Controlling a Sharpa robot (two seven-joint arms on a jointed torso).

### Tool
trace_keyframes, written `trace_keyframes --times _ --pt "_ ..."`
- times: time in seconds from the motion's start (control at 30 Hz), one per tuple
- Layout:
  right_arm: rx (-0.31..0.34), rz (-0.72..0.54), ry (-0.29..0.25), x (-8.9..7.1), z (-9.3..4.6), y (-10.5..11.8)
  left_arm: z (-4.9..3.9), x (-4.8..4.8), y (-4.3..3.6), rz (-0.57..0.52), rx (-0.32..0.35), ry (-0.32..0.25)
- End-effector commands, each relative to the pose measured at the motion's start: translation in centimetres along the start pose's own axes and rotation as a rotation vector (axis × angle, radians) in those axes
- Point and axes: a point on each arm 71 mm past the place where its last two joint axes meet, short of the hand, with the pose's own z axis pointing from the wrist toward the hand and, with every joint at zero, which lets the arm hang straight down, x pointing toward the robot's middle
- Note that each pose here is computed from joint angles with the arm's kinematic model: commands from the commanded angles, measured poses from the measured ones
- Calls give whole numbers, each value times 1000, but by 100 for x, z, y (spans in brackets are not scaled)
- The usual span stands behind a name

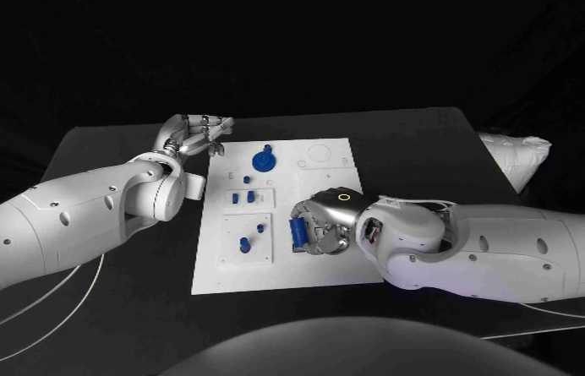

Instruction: Assemble the parts on the task board

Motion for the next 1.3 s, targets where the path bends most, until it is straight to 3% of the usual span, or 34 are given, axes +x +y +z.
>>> trace_keyframes --times 0.03,0.53,1.3 --pt "7 14 -2 10 -5 -33 3 28 -13 -6 9 18" --pt "24 14 -46 -21 -24 -84 -1 23 -12 -6 9 18" --pt "67 18 -13 6 -22 -171 0 30 -11 -7 7 20"
